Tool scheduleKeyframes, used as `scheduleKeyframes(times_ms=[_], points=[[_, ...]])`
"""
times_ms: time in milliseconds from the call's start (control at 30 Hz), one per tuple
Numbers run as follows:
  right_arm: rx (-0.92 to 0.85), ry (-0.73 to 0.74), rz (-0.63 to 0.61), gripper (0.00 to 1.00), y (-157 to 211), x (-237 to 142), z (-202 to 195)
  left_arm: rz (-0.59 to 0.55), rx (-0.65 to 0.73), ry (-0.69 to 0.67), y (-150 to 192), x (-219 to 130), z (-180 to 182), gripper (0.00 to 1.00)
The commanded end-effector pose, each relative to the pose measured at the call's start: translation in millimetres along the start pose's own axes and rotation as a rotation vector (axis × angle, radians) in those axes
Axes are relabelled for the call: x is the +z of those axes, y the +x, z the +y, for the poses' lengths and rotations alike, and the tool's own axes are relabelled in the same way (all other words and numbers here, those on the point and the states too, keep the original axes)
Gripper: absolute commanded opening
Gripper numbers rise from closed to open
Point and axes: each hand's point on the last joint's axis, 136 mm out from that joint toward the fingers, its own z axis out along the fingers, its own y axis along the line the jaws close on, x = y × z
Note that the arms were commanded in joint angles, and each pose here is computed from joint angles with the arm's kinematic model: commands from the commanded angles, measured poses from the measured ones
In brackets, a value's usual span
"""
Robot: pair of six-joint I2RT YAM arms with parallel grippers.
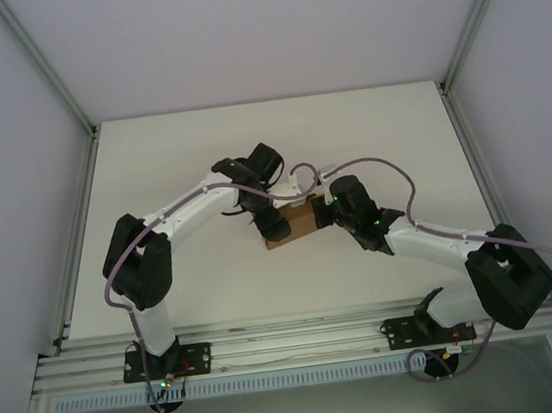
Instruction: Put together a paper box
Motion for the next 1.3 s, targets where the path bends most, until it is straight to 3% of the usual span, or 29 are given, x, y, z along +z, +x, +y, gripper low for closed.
scheduleKeyframes(times_ms=[0, 100, 233, 367, 500, 700, 967, 1100, 1267], points=[[0.004, 0.078, 0.222, 0.0, 57, -3, -13, -0.074, -0.136, -0.156, -4, -28, 18, 1.0], [0.015, 0.095, 0.241, 0.0, 57, -3, -13, -0.117, -0.292, -0.285, 10, -45, 31, 0.99], [0.015, 0.103, 0.257, 0.0, 60, -1, -13, -0.155, -0.373, -0.295, 34, -52, 19, 0.94], [0.019, 0.096, 0.262, 0.0, 62, -1, -11, -0.182, -0.448, -0.35, 48, -60, 25, 0.71], [0.026, 0.095, 0.267, 0.0, 61, -2, -10, -0.198, -0.468, -0.323, 48, -57, 25, 0.7], [0.027, 0.083, 0.268, 0.0, 59, -1, -6, -0.161, -0.498, -0.286, 49, -42, 32, 0.49], [0.02, 0.091, 0.282, 0.0, 60, -1, -7, -0.167, -0.473, -0.232, 43, -32, 28, 0.45], [0.022, 0.092, 0.289, 0.0, 61, -1, -7, -0.162, -0.484, -0.229, 40, -31, 31, 0.34], [0.02, 0.103, 0.298, 0.0, 62, -1, -7, -0.177, -0.54, -0.208, 33, -33, 30, 0.04]])
